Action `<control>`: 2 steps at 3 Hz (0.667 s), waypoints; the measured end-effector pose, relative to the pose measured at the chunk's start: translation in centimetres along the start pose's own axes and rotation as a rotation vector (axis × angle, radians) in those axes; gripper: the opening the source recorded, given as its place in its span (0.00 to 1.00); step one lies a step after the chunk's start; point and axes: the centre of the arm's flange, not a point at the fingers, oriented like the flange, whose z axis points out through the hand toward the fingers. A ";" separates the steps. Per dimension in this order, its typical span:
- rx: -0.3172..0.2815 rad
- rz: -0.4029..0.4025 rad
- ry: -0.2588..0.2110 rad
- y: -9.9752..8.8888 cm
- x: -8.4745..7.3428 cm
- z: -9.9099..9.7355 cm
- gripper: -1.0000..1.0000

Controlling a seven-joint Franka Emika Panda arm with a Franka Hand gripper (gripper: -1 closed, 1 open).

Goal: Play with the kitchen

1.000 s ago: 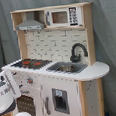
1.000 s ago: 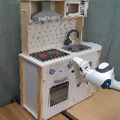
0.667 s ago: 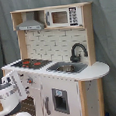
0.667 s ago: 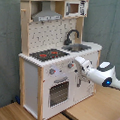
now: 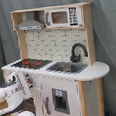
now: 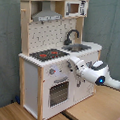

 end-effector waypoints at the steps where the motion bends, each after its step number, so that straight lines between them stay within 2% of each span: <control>1: 0.000 0.000 0.000 0.0 0.0 0.0 0.00; 2: 0.003 0.025 0.001 -0.2 0.0 0.1 0.00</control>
